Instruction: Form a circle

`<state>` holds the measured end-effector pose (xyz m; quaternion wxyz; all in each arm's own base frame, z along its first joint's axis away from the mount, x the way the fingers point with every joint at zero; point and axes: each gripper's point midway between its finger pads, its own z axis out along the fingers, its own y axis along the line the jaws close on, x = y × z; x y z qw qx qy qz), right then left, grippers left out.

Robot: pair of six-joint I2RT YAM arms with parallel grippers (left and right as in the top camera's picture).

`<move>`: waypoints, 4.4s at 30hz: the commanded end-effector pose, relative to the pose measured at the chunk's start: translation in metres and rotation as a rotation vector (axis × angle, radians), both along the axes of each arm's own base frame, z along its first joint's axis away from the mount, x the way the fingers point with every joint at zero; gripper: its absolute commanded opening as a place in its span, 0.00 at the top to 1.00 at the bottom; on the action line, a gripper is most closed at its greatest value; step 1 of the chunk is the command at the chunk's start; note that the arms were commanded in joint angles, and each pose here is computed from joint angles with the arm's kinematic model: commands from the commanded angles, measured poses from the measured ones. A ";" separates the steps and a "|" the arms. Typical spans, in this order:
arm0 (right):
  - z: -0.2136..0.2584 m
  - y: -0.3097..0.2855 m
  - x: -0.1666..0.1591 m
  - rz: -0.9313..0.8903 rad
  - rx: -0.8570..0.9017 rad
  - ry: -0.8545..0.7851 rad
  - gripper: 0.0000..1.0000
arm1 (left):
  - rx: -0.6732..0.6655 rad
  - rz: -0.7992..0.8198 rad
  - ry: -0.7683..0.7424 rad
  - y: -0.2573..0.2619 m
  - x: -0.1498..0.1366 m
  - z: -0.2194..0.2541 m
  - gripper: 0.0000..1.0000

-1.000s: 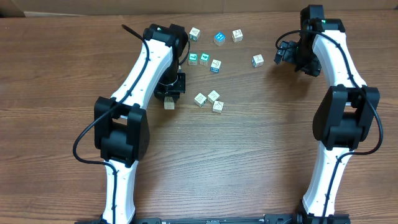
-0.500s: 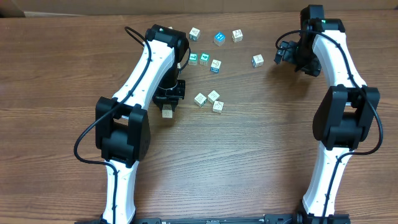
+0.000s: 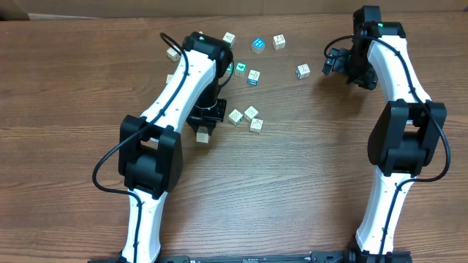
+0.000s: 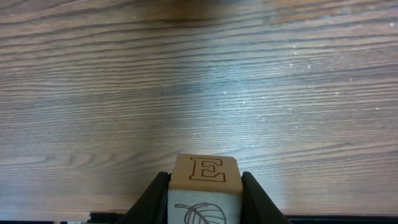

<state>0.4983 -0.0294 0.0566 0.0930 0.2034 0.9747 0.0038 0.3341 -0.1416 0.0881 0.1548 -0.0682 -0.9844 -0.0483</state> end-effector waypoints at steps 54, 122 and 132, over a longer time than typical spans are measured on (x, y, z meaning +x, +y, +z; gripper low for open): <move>0.018 -0.001 0.007 -0.006 -0.004 -0.048 0.00 | -0.188 -0.102 -0.380 -0.078 -0.022 -0.012 0.96; 0.018 -0.001 0.007 -0.006 -0.004 -0.048 0.00 | -0.139 -0.115 -0.404 -0.078 -0.009 -0.034 0.96; 0.018 -0.001 0.007 -0.006 -0.004 -0.048 0.00 | -0.142 -0.115 -0.413 -0.078 -0.008 -0.040 0.96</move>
